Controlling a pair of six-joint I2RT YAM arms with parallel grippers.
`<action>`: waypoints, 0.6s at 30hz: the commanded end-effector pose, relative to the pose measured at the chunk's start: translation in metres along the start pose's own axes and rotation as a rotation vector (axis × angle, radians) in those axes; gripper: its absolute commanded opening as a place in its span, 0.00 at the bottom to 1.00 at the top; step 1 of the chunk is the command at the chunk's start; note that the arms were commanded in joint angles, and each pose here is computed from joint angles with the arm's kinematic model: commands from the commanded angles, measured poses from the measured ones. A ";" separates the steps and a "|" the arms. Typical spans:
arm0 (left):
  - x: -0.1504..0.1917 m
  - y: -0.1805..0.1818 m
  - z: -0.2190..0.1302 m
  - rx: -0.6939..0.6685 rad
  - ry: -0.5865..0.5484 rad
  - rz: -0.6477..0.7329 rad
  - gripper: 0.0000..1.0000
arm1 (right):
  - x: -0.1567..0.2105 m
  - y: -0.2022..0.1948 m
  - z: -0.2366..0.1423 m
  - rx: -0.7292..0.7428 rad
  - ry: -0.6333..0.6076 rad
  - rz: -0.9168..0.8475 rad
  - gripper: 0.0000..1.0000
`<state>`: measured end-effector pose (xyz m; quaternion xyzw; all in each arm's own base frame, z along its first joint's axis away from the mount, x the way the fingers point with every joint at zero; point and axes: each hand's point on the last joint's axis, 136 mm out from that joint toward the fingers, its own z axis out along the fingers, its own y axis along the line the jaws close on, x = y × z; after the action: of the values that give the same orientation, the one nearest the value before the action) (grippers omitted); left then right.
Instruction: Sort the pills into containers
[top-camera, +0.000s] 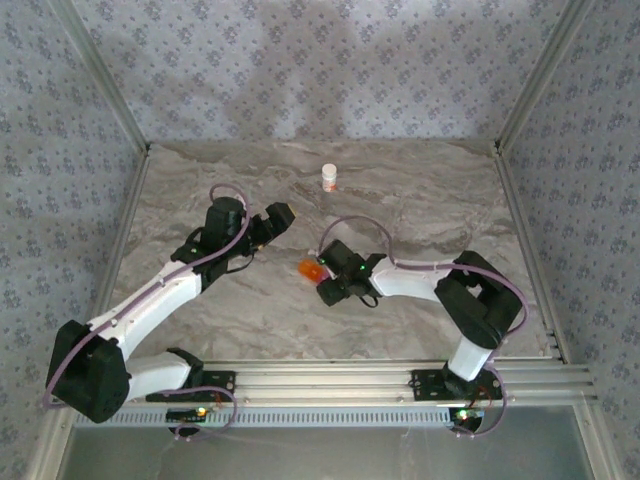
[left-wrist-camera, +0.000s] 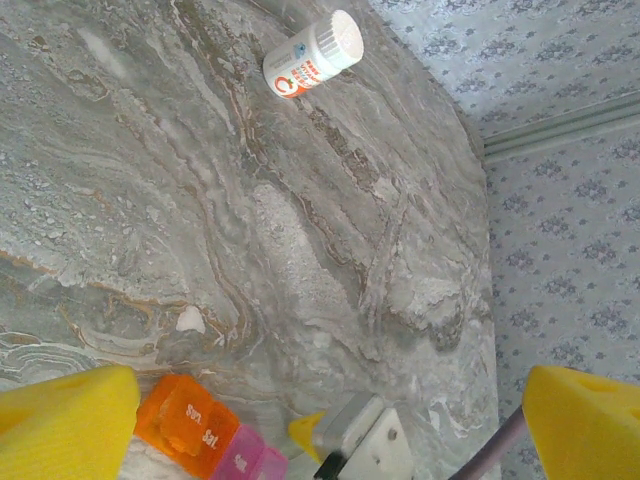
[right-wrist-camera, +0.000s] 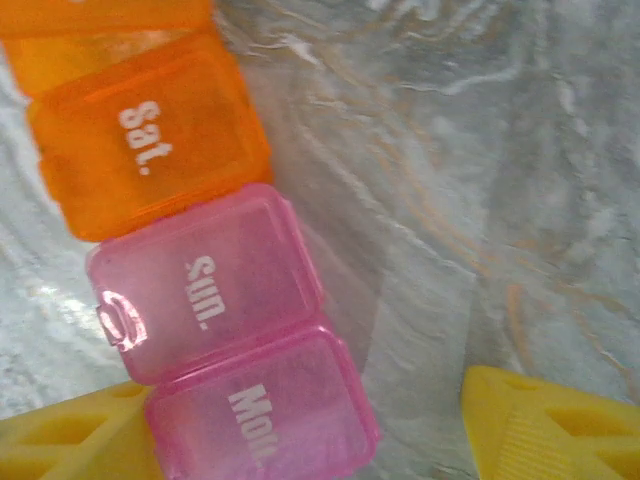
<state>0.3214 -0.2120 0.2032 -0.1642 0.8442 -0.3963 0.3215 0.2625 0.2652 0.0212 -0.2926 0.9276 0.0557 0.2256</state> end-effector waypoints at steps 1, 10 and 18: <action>-0.003 0.001 -0.001 -0.011 0.003 0.019 0.98 | 0.023 -0.043 -0.002 0.166 0.086 0.086 0.73; -0.002 0.006 -0.002 -0.045 0.009 0.039 0.98 | 0.016 -0.082 0.003 0.214 0.079 0.268 0.74; 0.000 0.021 0.002 -0.128 0.030 0.111 0.98 | 0.006 -0.078 -0.025 0.143 0.007 0.329 0.75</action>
<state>0.3167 -0.2050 0.1835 -0.1469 0.8716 -0.3509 0.3092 0.2996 0.2005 0.0284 -0.1447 0.9632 0.0225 0.2254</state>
